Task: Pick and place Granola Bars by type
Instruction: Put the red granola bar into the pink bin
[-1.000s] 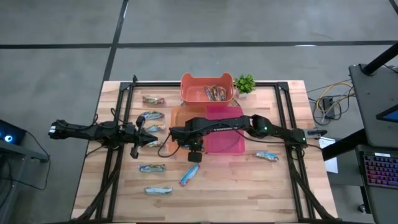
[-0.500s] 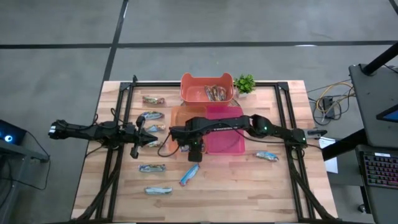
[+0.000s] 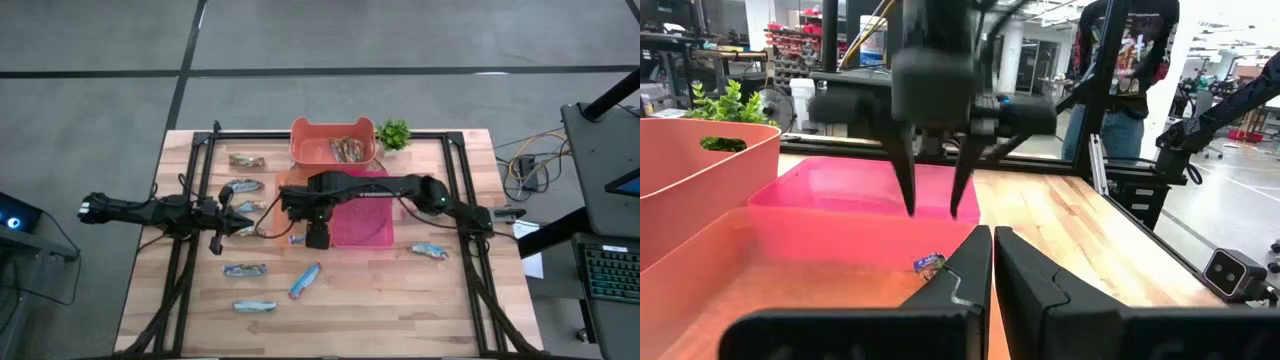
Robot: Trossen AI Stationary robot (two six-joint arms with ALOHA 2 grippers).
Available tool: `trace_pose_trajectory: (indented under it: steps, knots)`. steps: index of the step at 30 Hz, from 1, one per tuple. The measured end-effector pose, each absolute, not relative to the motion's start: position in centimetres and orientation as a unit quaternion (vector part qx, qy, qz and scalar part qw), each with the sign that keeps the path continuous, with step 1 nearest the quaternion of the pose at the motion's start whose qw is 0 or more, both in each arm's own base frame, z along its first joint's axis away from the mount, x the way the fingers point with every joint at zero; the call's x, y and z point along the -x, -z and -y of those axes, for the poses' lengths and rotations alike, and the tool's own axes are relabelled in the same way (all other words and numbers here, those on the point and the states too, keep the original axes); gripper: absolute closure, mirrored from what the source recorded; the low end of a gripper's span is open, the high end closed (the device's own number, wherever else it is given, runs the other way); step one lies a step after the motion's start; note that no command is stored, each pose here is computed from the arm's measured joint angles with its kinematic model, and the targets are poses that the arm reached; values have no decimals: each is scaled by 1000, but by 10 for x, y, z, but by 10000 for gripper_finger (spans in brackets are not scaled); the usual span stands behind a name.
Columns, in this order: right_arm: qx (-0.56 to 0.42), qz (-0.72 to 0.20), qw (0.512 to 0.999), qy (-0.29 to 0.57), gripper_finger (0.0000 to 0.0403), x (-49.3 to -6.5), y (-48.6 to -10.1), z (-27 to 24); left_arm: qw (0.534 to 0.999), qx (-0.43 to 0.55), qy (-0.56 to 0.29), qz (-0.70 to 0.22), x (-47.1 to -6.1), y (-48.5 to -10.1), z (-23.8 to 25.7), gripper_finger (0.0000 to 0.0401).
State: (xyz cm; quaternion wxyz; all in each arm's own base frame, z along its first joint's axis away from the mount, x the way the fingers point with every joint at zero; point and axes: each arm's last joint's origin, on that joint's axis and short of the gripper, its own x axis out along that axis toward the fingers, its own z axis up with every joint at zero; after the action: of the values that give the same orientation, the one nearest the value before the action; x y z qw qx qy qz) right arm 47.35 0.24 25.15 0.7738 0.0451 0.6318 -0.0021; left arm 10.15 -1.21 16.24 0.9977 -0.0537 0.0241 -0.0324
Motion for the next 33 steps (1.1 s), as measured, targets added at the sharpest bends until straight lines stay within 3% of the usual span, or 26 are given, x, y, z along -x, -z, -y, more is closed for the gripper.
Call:
trace_pose_trajectory:
  steps: [8,18,33]
  knots:
    - [-45,-657,752,9,227,-445,-285,1,998,54,33,-24,-101,-162,12,401]
    - [-29,-704,709,-1,203,-412,-282,6,998,54,32,-24,-101,-162,12,401]
    - [-1,-700,714,11,186,-321,-288,9,998,54,33,-24,-101,-162,12,401]
